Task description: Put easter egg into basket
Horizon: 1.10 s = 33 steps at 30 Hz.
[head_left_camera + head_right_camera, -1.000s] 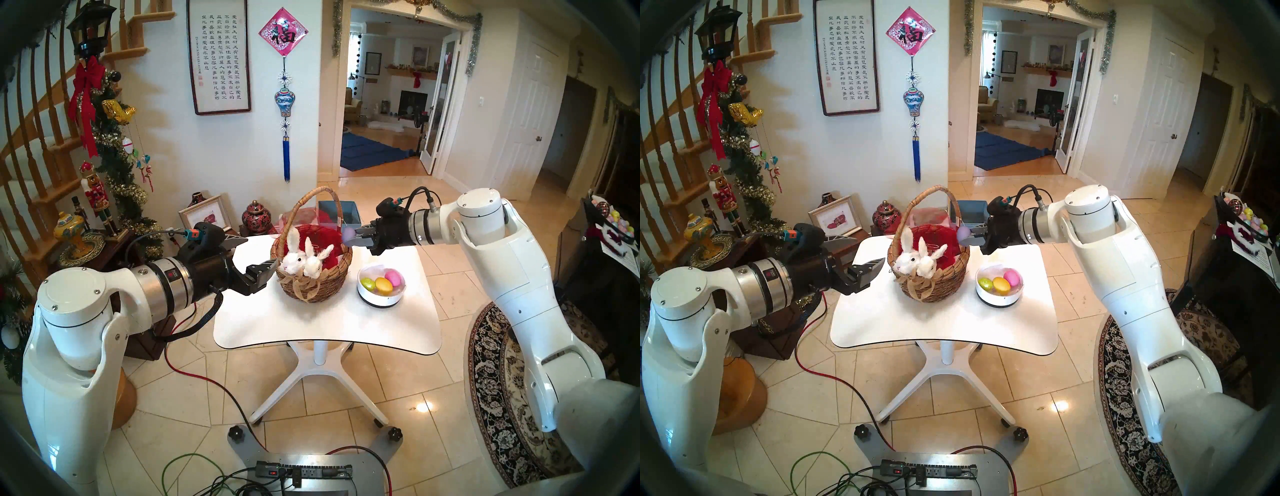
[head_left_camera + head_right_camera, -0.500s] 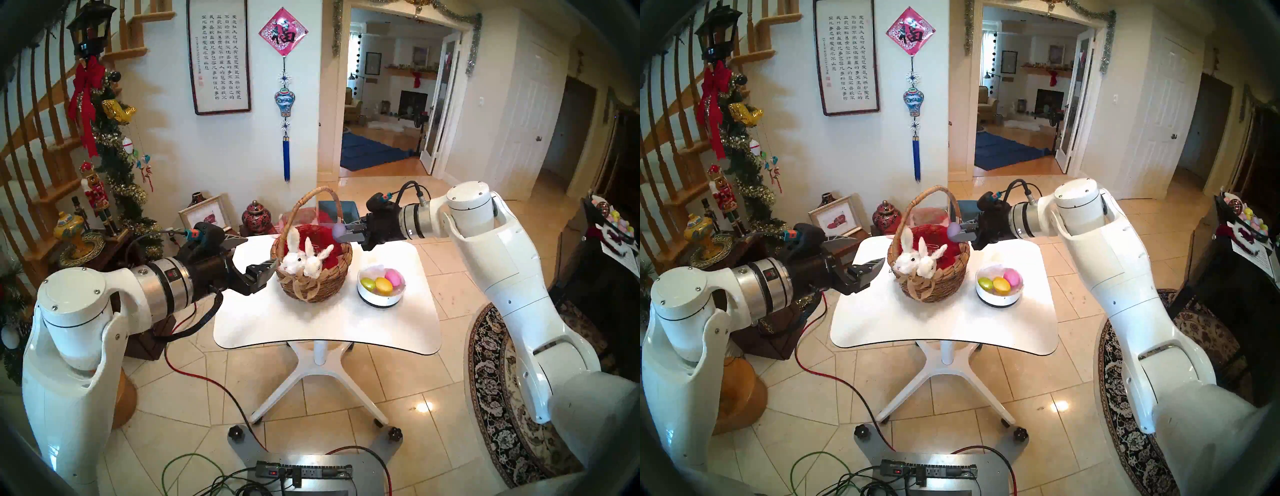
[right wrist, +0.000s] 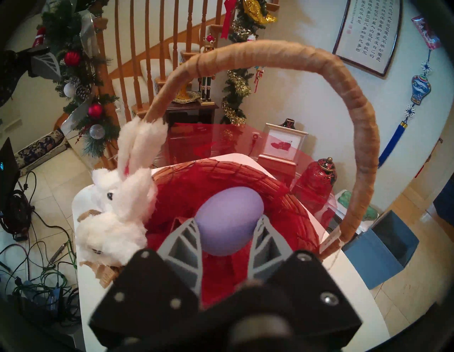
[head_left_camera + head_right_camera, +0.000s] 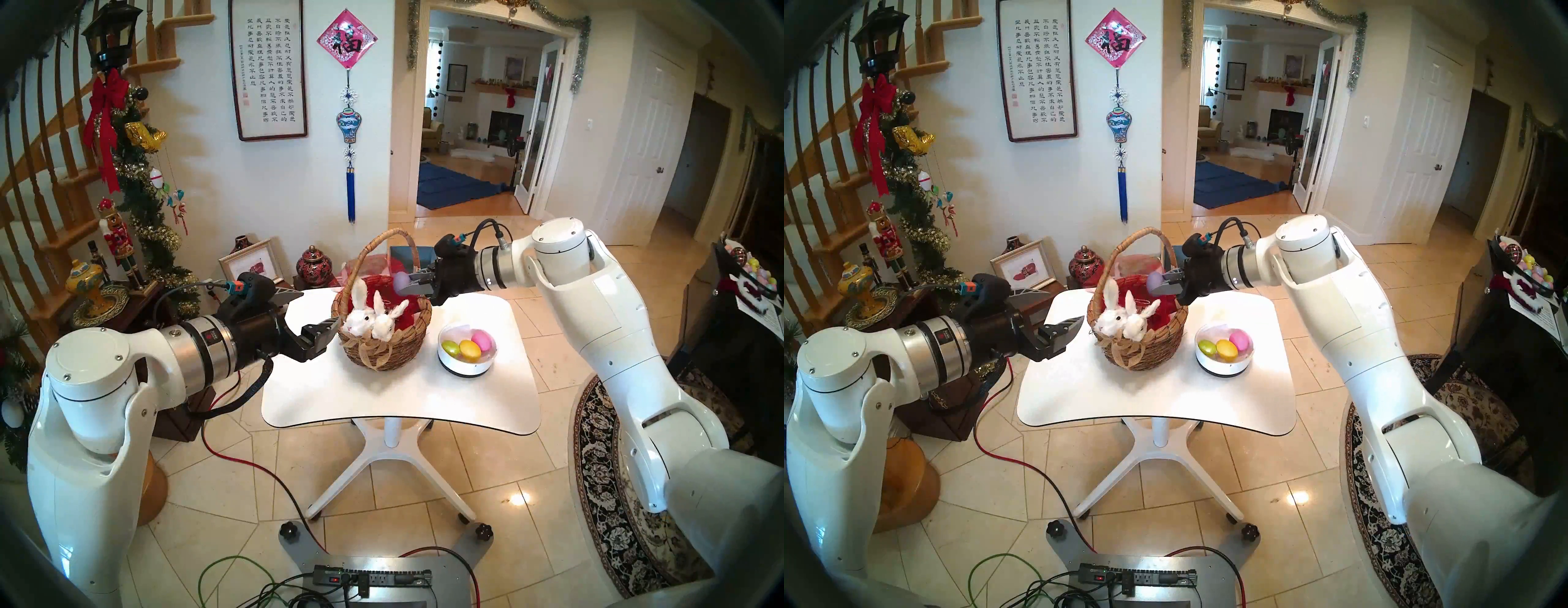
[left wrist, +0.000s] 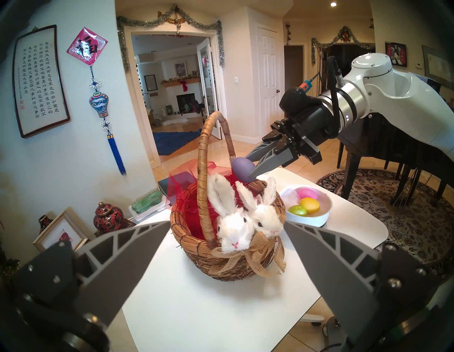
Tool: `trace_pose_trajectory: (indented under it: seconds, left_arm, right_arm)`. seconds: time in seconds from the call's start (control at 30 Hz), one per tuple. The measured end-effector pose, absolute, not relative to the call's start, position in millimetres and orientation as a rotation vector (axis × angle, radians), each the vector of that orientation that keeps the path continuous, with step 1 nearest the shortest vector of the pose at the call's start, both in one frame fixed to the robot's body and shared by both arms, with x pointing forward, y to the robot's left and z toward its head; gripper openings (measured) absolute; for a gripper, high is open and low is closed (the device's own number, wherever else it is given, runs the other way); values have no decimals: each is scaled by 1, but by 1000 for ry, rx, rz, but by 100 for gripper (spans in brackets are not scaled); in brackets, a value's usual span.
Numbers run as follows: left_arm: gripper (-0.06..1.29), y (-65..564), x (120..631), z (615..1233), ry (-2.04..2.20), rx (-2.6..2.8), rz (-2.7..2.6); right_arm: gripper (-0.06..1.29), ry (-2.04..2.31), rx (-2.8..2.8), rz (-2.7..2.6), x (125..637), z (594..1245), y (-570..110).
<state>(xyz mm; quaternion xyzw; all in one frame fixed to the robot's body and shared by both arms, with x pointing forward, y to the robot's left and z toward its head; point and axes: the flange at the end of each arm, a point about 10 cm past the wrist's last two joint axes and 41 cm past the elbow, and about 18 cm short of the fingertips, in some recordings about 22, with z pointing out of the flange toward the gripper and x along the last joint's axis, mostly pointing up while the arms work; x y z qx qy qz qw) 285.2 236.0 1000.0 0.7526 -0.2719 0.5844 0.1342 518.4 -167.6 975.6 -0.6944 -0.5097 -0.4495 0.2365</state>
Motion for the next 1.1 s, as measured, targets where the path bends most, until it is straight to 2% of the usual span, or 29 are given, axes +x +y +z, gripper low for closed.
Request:
trace_pose_trajectory:
  seconds: [0.57, 0.6, 0.63, 0.67, 0.73, 0.83, 1.1]
  left_arm:
    - [126, 236, 285, 1000, -788, 2182, 1694]
    - [126, 236, 285, 1000, -788, 2182, 1694]
    - [126, 236, 285, 1000, -788, 2182, 1694]
    - [126, 236, 285, 1000, -788, 2182, 1694]
    - [126, 236, 285, 1000, -788, 2182, 1694]
    - [126, 236, 285, 1000, -788, 2182, 1694]
    - [126, 236, 285, 1000, -788, 2182, 1694]
  right_arm:
    - [20, -1436, -1896, -1220, 525, 975, -152]
    - [23, -1436, -1894, -1222, 525, 975, -151]
    - [32, -1436, -1893, -1223, 525, 976, -151]
    - [52, -1436, -1890, -1225, 525, 976, -151]
    - [56, -1435, -1886, -1228, 525, 977, -150]
    - [72, -1432, -1881, -1232, 525, 978, -149]
    - [76, -1425, -1868, -1247, 524, 984, -150]
